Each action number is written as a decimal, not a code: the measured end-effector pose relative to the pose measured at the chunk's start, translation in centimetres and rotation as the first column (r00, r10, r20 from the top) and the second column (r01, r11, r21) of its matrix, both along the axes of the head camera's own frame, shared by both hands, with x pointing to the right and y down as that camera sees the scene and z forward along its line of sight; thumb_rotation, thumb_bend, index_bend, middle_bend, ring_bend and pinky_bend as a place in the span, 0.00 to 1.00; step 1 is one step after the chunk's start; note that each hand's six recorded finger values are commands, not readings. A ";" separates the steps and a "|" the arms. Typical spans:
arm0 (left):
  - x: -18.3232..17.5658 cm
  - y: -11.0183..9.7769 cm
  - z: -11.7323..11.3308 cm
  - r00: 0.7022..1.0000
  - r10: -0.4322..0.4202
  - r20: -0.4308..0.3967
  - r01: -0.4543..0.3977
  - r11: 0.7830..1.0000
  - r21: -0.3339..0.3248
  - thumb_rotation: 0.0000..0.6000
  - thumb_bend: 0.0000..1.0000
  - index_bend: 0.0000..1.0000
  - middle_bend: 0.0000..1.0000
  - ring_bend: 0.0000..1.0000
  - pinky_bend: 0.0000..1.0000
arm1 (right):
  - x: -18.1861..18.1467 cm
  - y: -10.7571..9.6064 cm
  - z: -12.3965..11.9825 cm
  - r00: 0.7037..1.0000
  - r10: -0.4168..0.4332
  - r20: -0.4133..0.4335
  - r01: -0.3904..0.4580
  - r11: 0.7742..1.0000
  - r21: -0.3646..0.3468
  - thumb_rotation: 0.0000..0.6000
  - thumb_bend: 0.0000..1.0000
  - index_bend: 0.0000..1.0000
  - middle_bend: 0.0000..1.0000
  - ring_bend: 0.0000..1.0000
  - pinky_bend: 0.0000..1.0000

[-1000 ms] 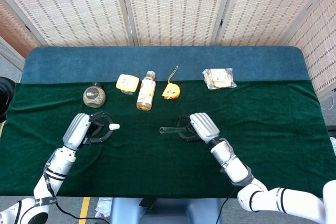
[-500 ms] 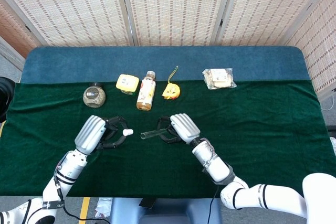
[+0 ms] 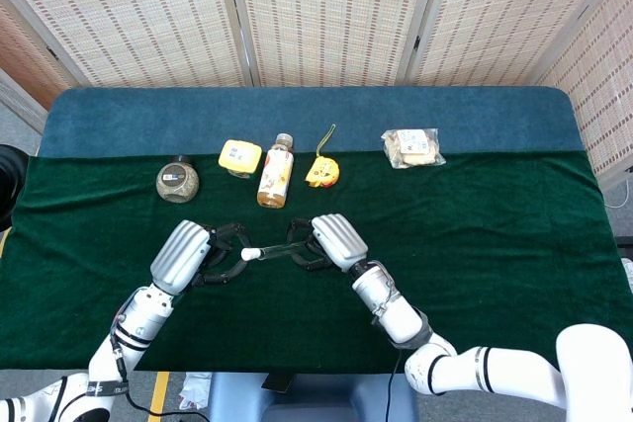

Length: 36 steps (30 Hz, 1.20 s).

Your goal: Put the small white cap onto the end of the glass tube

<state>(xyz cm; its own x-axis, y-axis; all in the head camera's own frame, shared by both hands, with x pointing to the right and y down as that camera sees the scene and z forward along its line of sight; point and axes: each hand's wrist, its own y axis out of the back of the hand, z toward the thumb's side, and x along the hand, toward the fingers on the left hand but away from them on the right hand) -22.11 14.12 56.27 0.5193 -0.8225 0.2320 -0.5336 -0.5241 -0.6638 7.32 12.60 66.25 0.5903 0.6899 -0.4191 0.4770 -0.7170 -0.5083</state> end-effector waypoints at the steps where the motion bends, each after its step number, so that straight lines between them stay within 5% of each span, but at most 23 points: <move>1: 0.0 0.0 0.0 1.000 -0.002 -0.002 0.002 1.000 0.002 1.00 0.44 0.53 1.00 0.93 0.84 | -0.1 0.0 0.0 1.000 0.003 0.005 -0.003 1.000 -0.001 1.00 0.70 0.90 0.99 1.00 1.00; 36: 0.8 0.5 0.8 1.000 0.003 -0.006 -0.003 1.000 -0.006 1.00 0.44 0.53 1.00 0.93 0.84 | -1.6 0.4 -0.7 0.997 0.017 0.074 -0.016 1.000 -0.017 1.00 0.70 0.90 0.99 1.00 1.00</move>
<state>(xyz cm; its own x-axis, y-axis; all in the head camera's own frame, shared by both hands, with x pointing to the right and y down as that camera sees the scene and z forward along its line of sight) -21.31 14.60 57.10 0.5232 -0.8195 0.2338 -0.5358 -0.5296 -0.6576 5.77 12.96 65.60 0.6088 0.6930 -0.3861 0.5248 -0.7168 -0.4591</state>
